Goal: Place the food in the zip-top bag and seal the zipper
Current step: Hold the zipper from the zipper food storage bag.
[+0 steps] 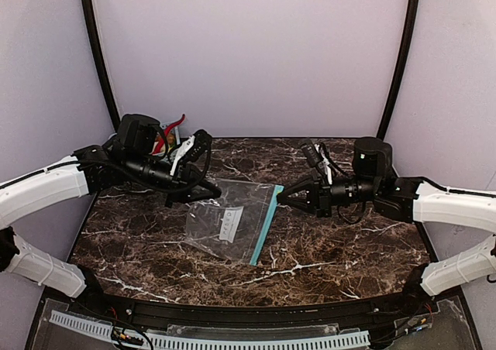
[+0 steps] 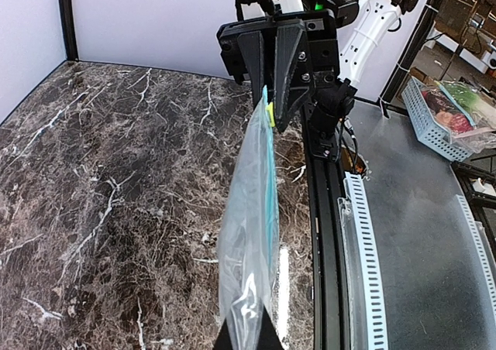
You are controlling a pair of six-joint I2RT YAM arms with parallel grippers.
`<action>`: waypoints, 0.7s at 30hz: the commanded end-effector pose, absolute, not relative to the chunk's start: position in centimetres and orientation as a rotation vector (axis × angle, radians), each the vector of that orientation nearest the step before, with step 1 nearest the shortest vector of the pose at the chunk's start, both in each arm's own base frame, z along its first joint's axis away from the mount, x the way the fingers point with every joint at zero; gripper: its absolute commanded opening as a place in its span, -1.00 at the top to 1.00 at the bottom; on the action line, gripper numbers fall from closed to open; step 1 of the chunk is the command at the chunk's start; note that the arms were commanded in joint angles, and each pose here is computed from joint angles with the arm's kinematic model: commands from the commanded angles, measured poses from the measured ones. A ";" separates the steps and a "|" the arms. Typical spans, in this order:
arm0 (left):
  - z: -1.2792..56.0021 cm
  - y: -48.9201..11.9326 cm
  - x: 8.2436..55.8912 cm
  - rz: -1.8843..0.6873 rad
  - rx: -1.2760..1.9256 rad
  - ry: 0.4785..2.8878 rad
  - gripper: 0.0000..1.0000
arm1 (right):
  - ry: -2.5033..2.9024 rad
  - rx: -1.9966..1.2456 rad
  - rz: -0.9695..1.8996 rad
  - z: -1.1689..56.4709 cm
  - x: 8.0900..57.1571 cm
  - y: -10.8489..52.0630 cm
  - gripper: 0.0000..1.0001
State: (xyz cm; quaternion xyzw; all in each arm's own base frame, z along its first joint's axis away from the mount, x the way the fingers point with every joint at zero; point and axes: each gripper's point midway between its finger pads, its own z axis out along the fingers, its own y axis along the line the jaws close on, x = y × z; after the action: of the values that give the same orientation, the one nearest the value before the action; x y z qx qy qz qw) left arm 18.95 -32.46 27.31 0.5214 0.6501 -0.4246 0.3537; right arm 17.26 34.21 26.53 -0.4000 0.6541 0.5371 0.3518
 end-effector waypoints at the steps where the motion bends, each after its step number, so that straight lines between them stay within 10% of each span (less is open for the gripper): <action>1: 28.2 -32.5 19.5 -1.080 1.342 1.663 0.99 | 1.648 -1.041 1.386 27.4 17.2 34.0 0.94; 6: 27.8 -32.5 20.0 -1.049 1.334 1.683 0.88 | 1.651 -1.037 1.370 27.6 17.2 33.7 1.00; 12: 28.3 -31.8 20.6 -0.957 1.320 1.676 -0.45 | 1.697 -1.064 1.345 28.1 17.2 33.8 1.00; 21: 33.3 -31.6 22.0 -0.867 1.232 1.601 -0.86 | 1.768 -1.189 1.309 28.1 16.2 35.4 1.00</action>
State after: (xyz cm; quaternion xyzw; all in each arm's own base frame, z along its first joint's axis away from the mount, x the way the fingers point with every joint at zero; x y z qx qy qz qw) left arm 22.10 -31.85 28.98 0.5061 0.6707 -0.3500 0.4141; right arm 16.81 34.49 28.82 -0.4276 0.6640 0.5100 0.3408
